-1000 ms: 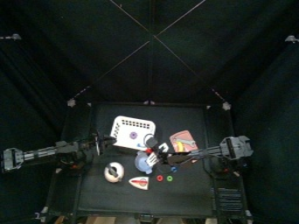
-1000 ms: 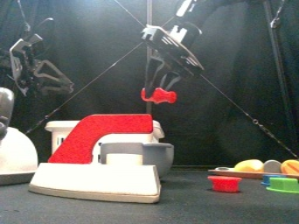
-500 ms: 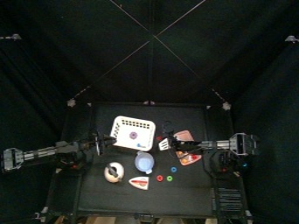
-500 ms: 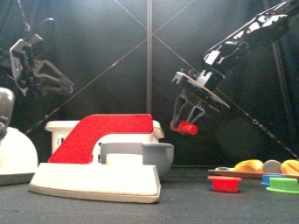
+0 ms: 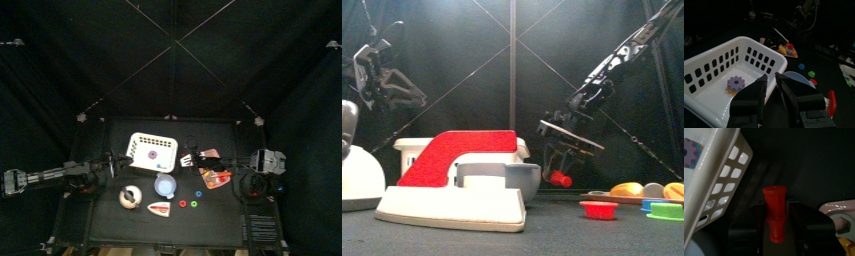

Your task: Place ketchup to right of basket

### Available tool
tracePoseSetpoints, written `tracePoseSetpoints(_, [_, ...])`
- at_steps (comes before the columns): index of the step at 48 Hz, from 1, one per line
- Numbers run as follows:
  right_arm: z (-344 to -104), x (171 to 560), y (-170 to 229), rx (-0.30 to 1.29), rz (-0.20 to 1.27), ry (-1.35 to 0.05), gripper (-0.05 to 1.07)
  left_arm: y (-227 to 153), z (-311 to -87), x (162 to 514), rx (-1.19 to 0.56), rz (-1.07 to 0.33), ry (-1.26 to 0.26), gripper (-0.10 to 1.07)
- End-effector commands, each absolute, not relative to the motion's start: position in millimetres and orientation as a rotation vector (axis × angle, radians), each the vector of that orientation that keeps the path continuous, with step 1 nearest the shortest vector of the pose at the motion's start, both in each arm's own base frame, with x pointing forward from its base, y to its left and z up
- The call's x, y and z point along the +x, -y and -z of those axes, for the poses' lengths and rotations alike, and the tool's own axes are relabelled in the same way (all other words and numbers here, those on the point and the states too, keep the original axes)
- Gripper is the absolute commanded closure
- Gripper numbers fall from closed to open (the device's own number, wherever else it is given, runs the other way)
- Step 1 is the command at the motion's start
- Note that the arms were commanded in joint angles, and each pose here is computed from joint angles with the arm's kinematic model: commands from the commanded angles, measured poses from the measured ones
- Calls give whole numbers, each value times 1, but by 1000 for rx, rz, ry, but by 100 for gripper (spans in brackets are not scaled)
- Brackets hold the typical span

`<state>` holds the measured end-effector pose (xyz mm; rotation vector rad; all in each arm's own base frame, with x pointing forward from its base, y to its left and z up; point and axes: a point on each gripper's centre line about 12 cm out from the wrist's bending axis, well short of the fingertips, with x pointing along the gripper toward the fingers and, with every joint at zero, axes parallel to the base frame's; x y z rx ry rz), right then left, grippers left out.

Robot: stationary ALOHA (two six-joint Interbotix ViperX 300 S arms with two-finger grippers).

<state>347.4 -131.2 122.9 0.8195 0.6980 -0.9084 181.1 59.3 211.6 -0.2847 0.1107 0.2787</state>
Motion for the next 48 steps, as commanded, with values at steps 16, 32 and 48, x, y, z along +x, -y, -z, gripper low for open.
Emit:
tracePoseSetpoints(16, [-123, 352, 147, 853, 910, -665, 28, -60, -216, 183, -282, -279, -98, 32])
tracePoseSetpoints(32, [-121, 348, 148, 864, 940, -675, 19, -60, -216, 183, -281, -278, -99, 32])
tracePoseSetpoints(48, [-132, 350, 146, 855, 921, -652, 19, -60, -217, 183, -282, -279, -96, 32])
